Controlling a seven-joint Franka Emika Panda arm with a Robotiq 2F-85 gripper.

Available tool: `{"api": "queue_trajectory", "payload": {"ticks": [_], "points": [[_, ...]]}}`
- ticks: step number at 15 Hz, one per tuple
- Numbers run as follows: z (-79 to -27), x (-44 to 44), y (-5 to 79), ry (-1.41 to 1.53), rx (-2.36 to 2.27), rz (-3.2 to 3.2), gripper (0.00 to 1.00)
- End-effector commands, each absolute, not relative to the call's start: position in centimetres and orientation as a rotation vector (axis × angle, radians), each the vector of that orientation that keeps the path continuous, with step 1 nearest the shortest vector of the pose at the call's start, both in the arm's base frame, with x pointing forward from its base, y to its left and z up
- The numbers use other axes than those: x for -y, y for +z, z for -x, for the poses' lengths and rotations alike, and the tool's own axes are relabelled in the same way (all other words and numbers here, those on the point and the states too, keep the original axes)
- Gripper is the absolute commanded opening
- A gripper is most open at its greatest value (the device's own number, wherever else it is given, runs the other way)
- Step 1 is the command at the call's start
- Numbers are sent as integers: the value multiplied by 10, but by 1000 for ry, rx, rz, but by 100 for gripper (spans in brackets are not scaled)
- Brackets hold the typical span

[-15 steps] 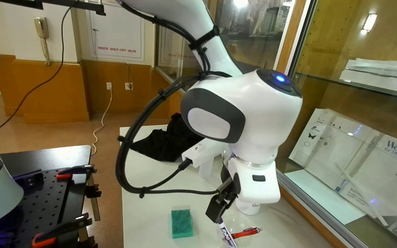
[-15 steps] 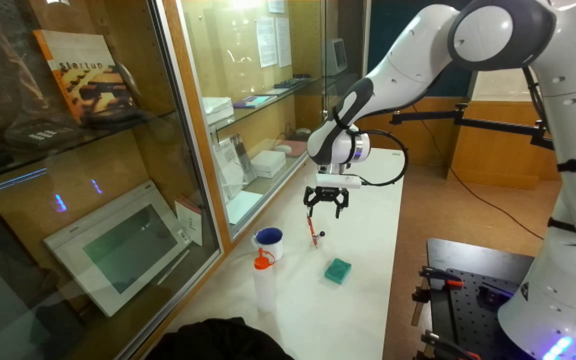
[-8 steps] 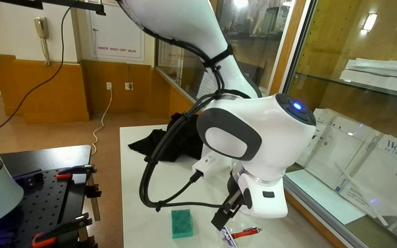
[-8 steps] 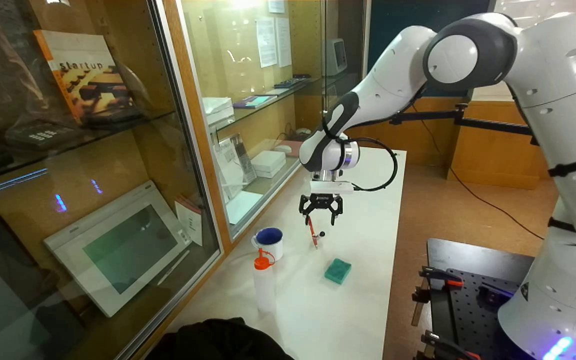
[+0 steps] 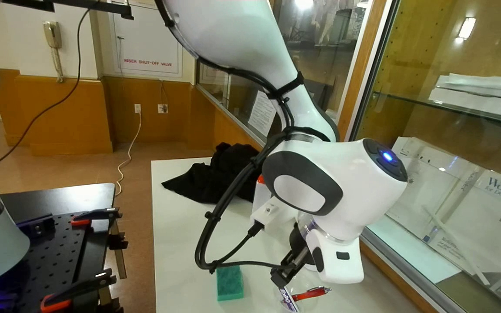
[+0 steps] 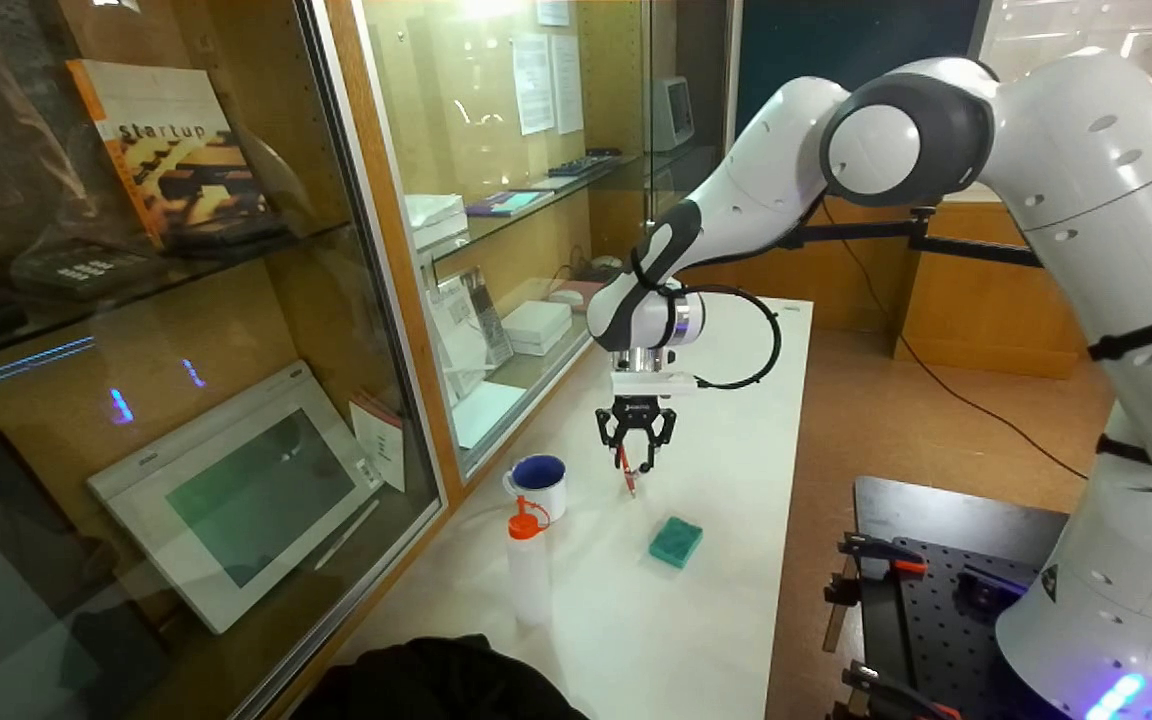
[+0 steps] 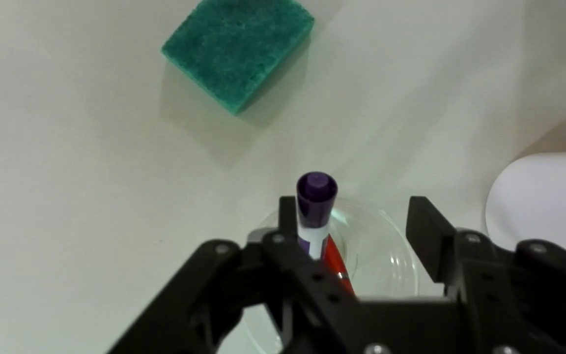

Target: Cover the white bottle with the red lid and then transfer the marker from the cup to the mug

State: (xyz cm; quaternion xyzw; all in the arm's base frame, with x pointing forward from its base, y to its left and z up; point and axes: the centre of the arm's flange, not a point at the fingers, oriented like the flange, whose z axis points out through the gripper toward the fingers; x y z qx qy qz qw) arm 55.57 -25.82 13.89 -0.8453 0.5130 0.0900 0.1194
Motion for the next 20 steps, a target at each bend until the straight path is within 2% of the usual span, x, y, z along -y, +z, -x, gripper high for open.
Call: {"api": "queue_trajectory", "payload": {"ticks": [1, 6, 7, 9, 14, 20], "points": [[-566, 261, 135, 314, -1470, 2444, 42], [-566, 261, 134, 340, -1475, 2443, 4], [-565, 260, 137, 346, -1480, 2443, 0], [-559, 257, 151, 349, -1494, 2435, 5], [-552, 243, 220, 213, -1423, 2450, 5], [-575, 231, 292, 6, -1185, 2378, 5]]}}
